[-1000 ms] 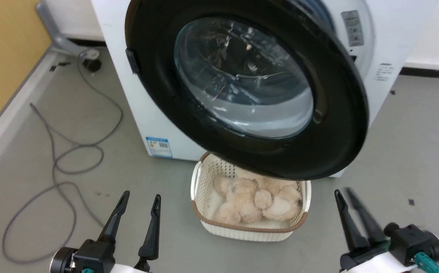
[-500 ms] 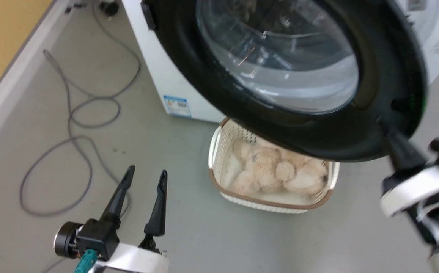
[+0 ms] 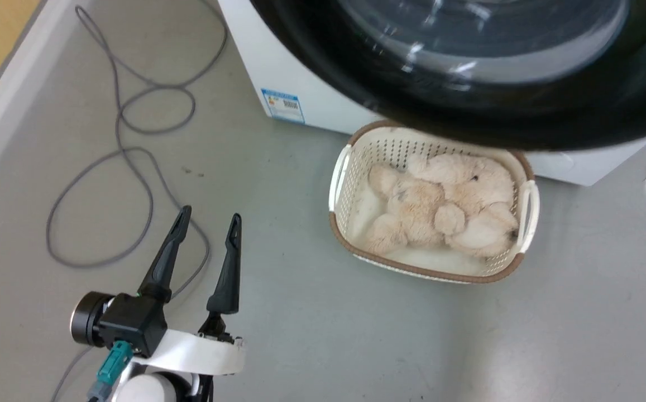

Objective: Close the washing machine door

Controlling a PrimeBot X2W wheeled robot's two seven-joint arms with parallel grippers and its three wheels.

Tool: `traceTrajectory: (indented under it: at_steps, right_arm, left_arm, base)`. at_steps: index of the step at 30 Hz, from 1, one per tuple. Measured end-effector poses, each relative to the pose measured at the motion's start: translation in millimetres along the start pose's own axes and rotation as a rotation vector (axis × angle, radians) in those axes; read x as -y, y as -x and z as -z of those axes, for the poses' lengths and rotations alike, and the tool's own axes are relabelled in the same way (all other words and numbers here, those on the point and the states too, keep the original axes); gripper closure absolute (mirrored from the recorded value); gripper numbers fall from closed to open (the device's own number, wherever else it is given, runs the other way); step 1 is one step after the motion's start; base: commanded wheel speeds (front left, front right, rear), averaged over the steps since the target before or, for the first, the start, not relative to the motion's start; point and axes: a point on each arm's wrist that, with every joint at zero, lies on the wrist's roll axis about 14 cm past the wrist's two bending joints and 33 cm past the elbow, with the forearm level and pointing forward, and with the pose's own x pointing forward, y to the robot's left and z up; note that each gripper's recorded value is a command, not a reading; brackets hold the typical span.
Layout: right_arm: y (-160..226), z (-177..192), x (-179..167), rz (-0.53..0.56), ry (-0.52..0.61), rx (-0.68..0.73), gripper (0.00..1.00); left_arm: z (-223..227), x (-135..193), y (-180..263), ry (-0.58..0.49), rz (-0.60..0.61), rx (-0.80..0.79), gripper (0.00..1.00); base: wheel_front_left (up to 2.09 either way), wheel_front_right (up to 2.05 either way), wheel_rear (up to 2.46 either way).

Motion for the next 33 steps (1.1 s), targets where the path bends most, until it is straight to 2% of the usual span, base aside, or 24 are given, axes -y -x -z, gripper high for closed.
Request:
traceTrajectory:
  at_steps: [7,10,19,25,33]
  right_arm:
    - [-33,-12,27,0.061,-0.06,-0.005,1.0]
    - [-43,-10,32,0.065,-0.053,-0.03,1.0]
    - [-41,-14,33,0.072,-0.051,-0.02,1.0]
    - [-17,-32,28,0.067,-0.04,0.064,1.0]
    - [57,-27,1,0.014,-0.032,0.142,1.0]
  left_arm:
    - [6,-3,-6,-0.009,-0.008,-0.013,0.0]
    - [8,-4,-7,-0.005,-0.01,-0.017,0.0]
    - [4,-4,-6,-0.001,-0.012,-0.006,0.0]
    - [-10,-1,-2,0.007,-0.003,0.03,0.0]
    - [-24,7,14,0.023,0.012,0.064,0.0]
  base:
    - [0.0,0.0,0.0]
    - [0.0,0.0,0.0]
    - [0.0,0.0,0.0]
    - [0.0,0.0,0.0]
    - [0.0,0.0,0.0]
